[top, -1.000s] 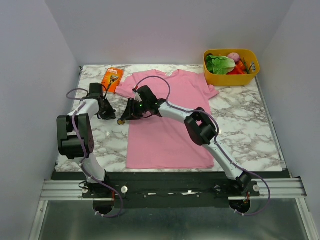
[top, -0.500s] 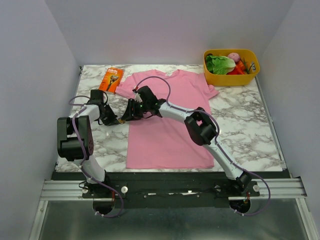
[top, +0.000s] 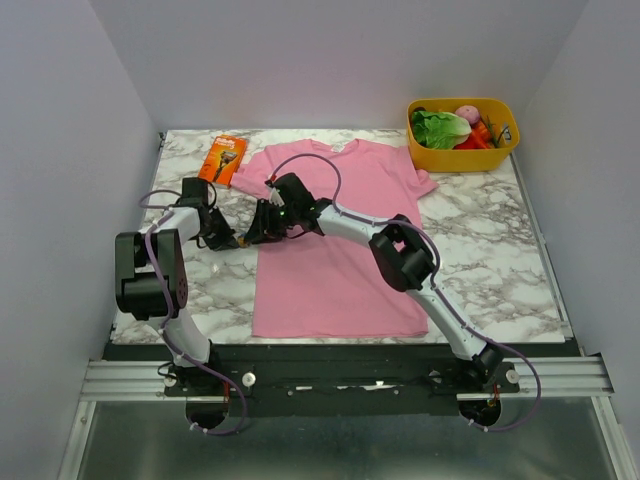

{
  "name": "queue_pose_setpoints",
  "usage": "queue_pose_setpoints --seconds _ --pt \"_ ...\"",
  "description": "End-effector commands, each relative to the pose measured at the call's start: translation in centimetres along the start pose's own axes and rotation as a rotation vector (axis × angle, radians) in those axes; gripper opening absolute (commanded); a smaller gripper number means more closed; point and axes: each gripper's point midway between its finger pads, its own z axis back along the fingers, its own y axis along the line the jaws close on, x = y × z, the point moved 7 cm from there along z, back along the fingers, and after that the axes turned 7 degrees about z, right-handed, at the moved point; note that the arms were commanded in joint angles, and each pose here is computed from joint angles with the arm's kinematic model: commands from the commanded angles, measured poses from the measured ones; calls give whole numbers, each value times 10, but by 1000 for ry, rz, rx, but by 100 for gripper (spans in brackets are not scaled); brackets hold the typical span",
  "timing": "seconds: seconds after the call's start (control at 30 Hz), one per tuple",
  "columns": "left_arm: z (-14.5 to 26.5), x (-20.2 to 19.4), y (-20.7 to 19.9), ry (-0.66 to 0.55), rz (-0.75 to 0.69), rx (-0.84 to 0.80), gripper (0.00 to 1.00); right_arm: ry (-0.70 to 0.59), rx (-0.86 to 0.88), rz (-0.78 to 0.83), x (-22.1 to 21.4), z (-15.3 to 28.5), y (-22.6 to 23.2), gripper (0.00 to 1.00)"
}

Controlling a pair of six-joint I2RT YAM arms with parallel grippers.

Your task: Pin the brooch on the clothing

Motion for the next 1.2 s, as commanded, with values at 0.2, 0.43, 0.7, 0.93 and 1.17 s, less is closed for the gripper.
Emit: queue_pose_setpoints --seconds 0.2,0.43,0.7,0.93,1.17 --pt "7 14 5 -4 -21 90 13 37 -84 -21 -12 0 -5 46" --pt "1 29 1 -6 -7 74 12 39 -80 -26 -12 -1 -5 46" --pt "-11 27 -5 17 -15 46 12 42 -78 -40 -12 -3 -5 46" --pt "-25 18 -13 43 -36 45 12 50 -72 -53 -14 -4 -7 46" --pt "-24 9 -15 60 -50 33 11 49 -69 -67 -14 -6 -6 44"
